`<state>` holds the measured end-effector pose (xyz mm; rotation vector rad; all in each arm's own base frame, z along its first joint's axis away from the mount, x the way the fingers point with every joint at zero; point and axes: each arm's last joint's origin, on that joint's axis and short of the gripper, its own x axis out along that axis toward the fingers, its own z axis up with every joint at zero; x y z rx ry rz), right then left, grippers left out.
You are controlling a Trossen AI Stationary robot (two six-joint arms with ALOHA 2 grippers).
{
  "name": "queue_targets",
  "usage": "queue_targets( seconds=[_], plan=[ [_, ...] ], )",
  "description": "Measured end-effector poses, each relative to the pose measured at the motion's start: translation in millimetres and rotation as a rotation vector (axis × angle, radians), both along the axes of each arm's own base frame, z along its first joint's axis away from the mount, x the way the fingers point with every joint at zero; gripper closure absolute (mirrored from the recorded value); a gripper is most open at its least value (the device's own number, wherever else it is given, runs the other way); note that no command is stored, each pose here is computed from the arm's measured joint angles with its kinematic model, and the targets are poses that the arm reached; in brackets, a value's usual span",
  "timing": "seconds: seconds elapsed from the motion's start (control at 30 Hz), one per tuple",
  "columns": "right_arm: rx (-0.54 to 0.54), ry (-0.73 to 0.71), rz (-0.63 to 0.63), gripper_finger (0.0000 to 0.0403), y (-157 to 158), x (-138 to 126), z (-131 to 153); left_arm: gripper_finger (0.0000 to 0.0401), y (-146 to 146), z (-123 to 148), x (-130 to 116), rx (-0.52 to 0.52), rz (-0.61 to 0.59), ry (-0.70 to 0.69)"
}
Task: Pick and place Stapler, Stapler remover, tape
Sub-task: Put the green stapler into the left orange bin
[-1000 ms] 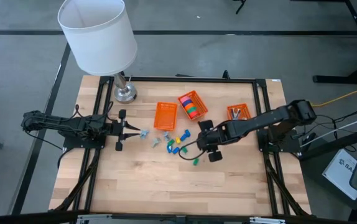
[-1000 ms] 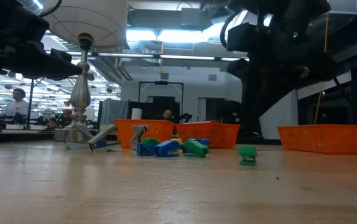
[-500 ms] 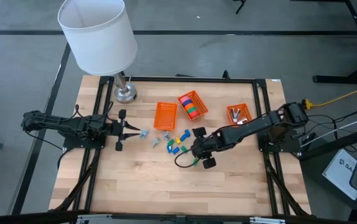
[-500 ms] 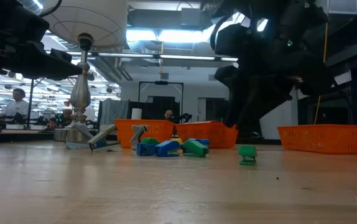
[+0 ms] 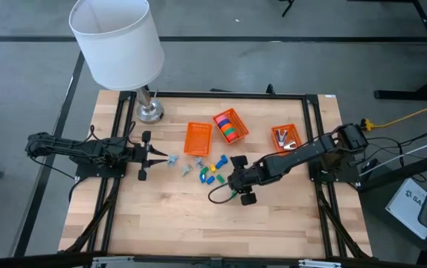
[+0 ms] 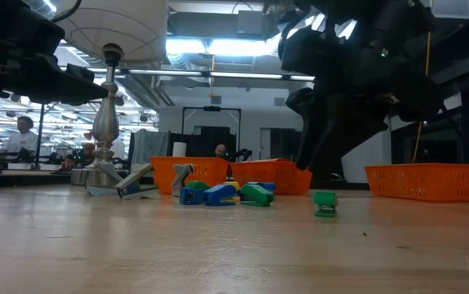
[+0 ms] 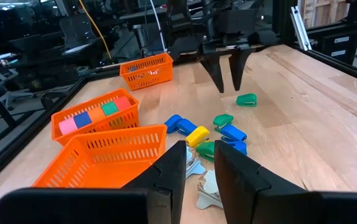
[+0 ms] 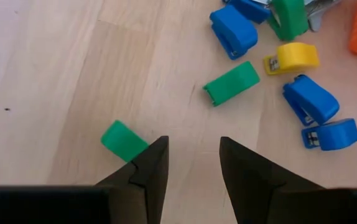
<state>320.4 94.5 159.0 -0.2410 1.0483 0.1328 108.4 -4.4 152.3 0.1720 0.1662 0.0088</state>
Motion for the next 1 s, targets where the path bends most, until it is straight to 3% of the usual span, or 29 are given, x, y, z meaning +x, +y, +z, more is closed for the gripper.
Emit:
queue_targets(
  seconds=[0.63, 0.8, 1.0],
  plan=[
    [-0.025, -0.001, 0.033, 0.0256, 10, -4, -1, 0.0323, 0, 0, 0, 0.000, 0.000, 0.000],
    [-0.069, 0.002, 0.152, 0.0256, 20, -8, -1, 0.0322, 0, 0, 0, 0.000, 0.000, 0.000],
    [-0.024, 0.028, 0.213, 0.0256, 25, -9, -5, 0.0323, 0, 0, 0, 0.000, 0.000, 0.000]
  ],
)
